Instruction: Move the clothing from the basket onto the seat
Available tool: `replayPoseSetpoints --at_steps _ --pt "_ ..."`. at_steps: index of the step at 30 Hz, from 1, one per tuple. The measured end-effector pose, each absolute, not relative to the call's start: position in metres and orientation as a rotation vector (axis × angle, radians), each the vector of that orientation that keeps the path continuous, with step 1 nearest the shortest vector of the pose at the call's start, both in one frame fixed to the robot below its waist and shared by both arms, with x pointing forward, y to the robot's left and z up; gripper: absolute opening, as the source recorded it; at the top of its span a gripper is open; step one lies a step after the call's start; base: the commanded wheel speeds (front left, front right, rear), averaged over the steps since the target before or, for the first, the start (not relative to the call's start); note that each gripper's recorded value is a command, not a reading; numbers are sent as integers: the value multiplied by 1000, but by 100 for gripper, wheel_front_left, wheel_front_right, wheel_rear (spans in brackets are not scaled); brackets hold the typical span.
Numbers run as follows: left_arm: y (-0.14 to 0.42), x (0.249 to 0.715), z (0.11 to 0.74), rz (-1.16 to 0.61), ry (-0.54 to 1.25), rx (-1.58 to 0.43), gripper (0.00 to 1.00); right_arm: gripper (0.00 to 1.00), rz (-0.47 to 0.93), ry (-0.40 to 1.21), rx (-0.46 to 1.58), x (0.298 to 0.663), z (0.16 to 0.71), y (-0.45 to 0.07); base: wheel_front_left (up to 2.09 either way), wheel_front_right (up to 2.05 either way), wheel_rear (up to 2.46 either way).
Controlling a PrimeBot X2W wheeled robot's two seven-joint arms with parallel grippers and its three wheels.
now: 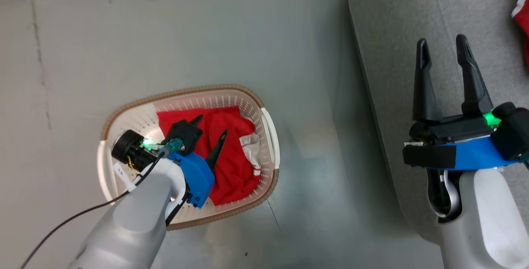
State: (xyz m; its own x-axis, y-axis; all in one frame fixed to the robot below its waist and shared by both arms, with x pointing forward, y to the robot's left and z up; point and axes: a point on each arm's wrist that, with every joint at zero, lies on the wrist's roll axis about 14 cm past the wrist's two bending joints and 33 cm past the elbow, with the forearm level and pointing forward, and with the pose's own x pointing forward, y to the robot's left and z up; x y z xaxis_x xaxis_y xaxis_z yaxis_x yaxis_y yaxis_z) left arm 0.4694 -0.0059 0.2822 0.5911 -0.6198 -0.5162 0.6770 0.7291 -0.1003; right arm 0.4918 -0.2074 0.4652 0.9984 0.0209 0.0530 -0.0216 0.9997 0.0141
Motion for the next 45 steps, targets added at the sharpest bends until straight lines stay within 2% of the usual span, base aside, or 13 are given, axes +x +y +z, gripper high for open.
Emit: replayPoseSetpoints --at_steps 10,23,45 --pt "6 445 189 -816 868 204 100 100 22 18 -4 513 421 -211 0 0 0" --pt "19 416 112 -832 1168 245 100 100 8 111 -20 520 369 -219 0 0 0" --pt "22 406 59 -823 1294 217 100 100 12 202 -15 521 316 -219 0 0 0"
